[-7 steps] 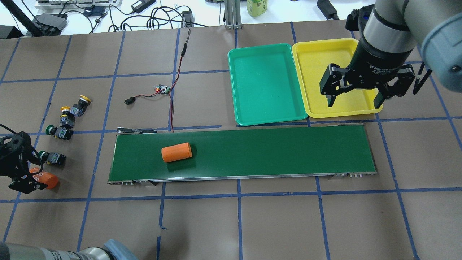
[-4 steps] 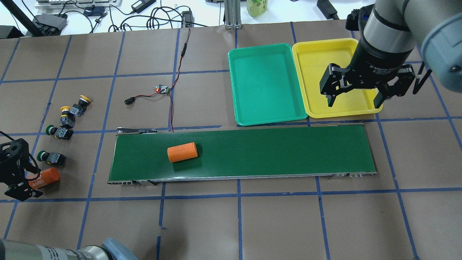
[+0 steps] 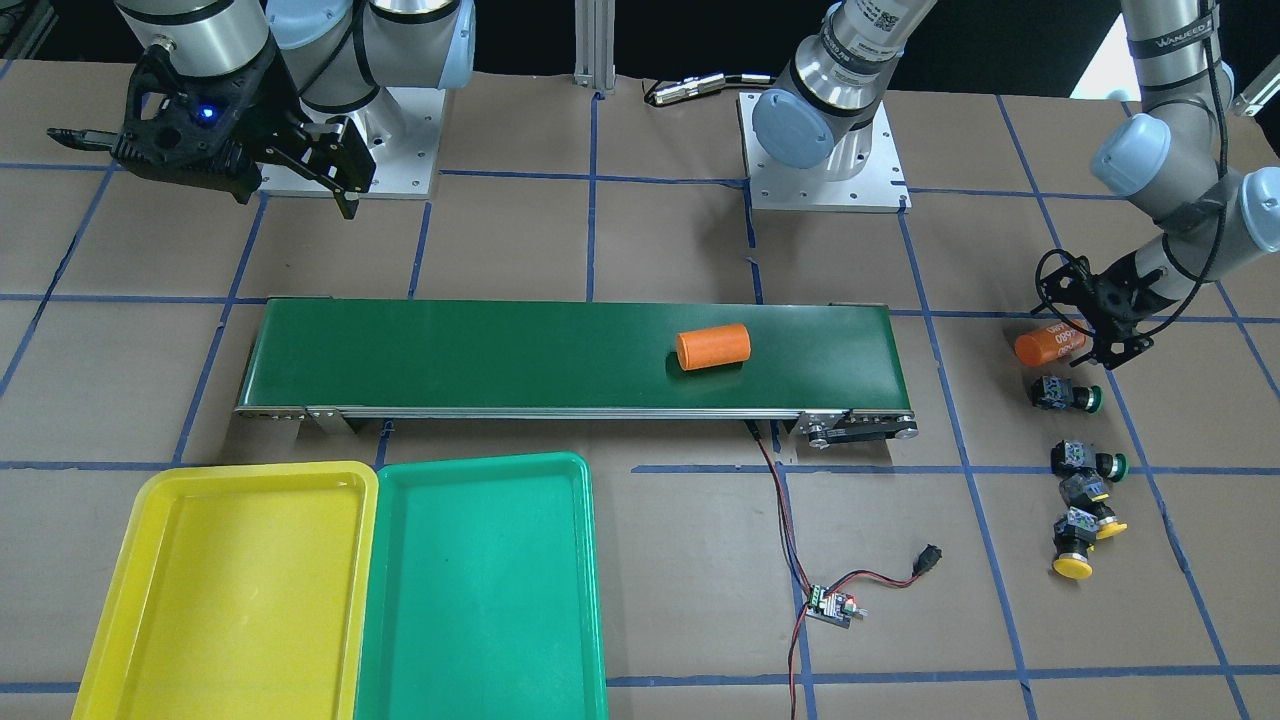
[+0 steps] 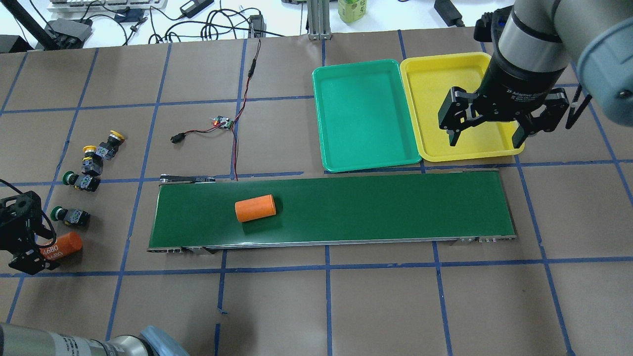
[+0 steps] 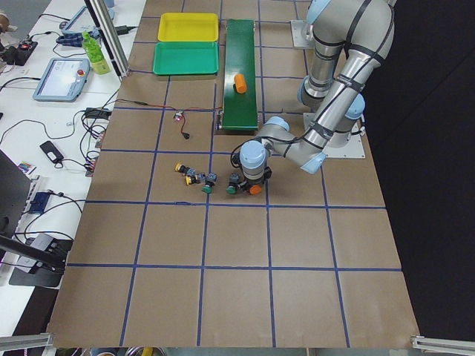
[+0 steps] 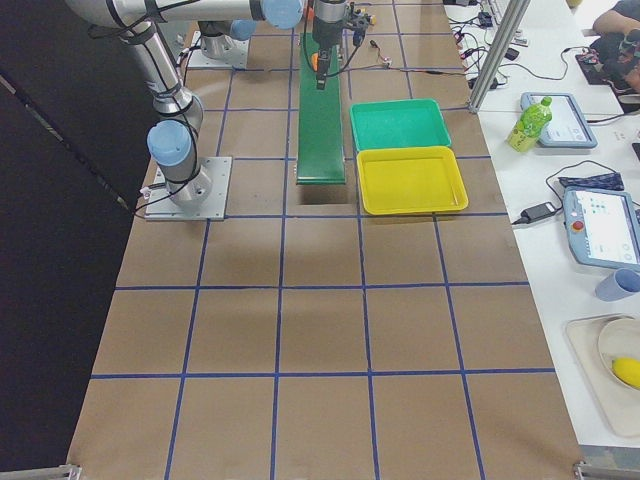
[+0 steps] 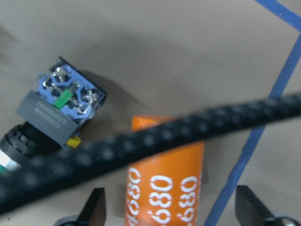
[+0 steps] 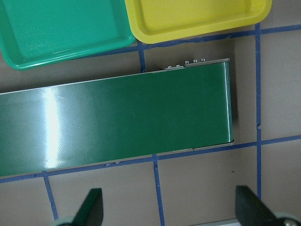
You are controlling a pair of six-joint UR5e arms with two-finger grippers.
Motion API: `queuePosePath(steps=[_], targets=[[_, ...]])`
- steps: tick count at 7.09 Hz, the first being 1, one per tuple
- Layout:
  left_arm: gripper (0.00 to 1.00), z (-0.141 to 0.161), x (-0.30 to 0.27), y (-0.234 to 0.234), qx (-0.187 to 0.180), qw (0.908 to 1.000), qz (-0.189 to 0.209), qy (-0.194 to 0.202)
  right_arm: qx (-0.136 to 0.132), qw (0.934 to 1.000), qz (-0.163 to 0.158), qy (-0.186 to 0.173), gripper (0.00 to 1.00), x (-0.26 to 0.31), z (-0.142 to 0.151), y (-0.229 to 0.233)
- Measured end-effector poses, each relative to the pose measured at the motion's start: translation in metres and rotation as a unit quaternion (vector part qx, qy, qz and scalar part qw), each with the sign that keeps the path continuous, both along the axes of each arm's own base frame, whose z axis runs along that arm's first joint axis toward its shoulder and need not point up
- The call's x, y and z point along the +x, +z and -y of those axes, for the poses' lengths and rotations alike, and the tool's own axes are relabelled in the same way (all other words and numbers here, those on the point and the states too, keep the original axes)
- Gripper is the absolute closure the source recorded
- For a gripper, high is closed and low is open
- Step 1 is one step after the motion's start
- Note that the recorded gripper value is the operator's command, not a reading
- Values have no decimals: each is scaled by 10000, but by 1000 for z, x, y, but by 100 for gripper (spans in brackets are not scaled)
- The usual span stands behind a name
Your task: Sort buttons by color to trays
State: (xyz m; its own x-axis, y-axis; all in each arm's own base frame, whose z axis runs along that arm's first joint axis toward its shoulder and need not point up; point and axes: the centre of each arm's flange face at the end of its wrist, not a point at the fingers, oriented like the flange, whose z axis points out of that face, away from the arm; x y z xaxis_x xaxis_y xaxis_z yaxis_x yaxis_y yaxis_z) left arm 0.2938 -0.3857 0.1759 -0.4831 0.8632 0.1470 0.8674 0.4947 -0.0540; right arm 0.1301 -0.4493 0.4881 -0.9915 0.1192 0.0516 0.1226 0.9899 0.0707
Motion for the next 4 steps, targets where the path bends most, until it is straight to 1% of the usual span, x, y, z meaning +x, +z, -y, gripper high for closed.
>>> queuePosePath(steps=[2, 3, 4], targets=[[100, 4, -7, 17, -65, 9998, 122, 175, -8, 10000, 7, -1, 0, 1, 0, 0], [100, 11, -20, 35, -142, 9996, 197, 107, -4, 10000, 9, -16, 0, 1, 0, 0], [100, 27, -51, 57, -261, 9993, 204, -163, -7, 10000, 13, -16, 0, 1, 0, -1]])
